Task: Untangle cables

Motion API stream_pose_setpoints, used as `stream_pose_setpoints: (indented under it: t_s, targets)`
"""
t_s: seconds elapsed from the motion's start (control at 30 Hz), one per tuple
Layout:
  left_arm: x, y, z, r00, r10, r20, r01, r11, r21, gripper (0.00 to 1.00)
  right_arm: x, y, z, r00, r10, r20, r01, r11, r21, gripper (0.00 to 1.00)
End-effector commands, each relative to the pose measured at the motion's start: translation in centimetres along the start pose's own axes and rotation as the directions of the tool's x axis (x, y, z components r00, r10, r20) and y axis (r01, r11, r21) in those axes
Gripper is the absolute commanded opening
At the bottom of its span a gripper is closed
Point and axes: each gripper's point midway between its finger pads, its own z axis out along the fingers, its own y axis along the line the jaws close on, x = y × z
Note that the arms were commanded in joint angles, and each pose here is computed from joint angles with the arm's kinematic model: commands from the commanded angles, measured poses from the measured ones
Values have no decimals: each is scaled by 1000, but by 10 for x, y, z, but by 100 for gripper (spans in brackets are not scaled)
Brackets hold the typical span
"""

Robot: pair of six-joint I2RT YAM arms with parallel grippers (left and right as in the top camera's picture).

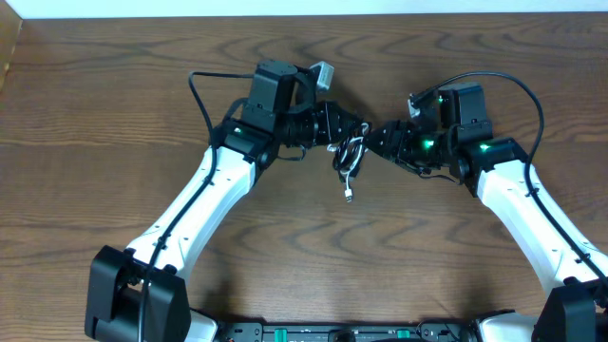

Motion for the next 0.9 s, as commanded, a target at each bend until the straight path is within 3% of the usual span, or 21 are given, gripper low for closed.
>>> stream_pose_setpoints:
  t_s: [0.0,0.43,0.63,0.73,0.87]
  targets:
    - [1,-12,-5,998,-67,-14,68,997,45,8,1,0,7,998,60,-11,-60,998,-3,56]
    - [0,-13,-5,991,-129,-17,130,990,48,8,-11,11,62,981,191,-14,-192,978,-77,49]
    - [0,-13,-5,989,-144,-18,145,988,49,7,-14,-2,76,983,186,-8,-186,981,-55,27]
    - [-2,-14,-5,990,-138,-11,139,989,51,7,-12,-16,75,987,160,-13,-160,987,-6,3]
    - [-9,-7,-10,994,-105,13,104,994,44,7,-8,-47,61,990,135,-38,-131,988,81,1]
